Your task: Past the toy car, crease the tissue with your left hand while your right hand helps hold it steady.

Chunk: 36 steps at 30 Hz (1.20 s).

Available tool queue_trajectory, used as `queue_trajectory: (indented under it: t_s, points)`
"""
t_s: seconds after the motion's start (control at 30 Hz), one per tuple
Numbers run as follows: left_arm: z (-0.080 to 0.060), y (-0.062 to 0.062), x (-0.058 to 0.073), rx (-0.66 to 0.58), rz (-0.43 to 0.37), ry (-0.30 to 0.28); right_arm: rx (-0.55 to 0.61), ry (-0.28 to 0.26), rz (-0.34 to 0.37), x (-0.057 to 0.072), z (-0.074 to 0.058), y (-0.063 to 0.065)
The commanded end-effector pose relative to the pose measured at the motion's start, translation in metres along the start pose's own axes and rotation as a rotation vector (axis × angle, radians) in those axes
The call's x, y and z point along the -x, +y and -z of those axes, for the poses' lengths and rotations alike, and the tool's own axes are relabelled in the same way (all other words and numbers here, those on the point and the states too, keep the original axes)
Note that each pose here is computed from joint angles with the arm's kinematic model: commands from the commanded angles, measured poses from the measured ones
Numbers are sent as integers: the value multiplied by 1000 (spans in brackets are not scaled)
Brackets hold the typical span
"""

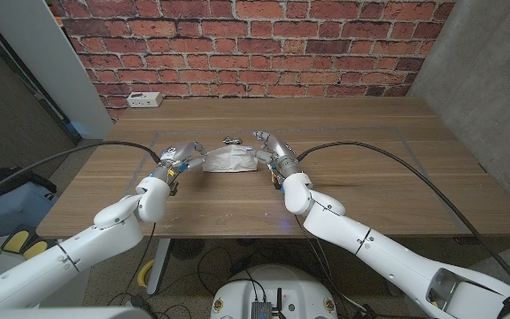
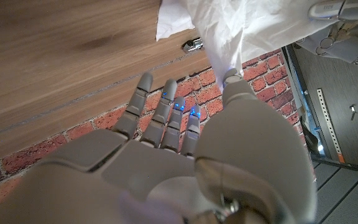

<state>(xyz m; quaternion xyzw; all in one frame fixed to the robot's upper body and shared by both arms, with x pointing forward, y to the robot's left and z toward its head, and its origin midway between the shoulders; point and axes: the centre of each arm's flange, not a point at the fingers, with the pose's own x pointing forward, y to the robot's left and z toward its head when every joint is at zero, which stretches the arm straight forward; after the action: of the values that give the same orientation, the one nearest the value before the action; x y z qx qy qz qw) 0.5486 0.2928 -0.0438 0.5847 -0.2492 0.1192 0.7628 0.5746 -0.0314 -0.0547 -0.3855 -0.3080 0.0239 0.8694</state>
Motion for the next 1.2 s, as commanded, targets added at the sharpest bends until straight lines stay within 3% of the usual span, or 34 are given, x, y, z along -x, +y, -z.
queue_trajectory:
  t_s: [0.03, 0.47, 0.8, 0.97, 1.1, 1.2]
  points:
    - [-3, -4, -12, -1, 1, 28, -64, -33, 49, 6, 10, -2]
    - [-6, -8, -15, -31, -32, 107, -116, -5, 84, 5, 15, -3]
    - [-7, -11, -18, 1, -66, 172, -87, -42, 106, 8, 15, -4]
    - [-9, -11, -21, -6, -77, 202, -72, -109, 157, 12, 14, -5]
    - [-12, -12, -24, -16, -85, 226, -36, -196, 208, 16, 12, -3]
    - [-14, -13, -26, -23, -83, 226, -6, -263, 174, 15, 11, -4]
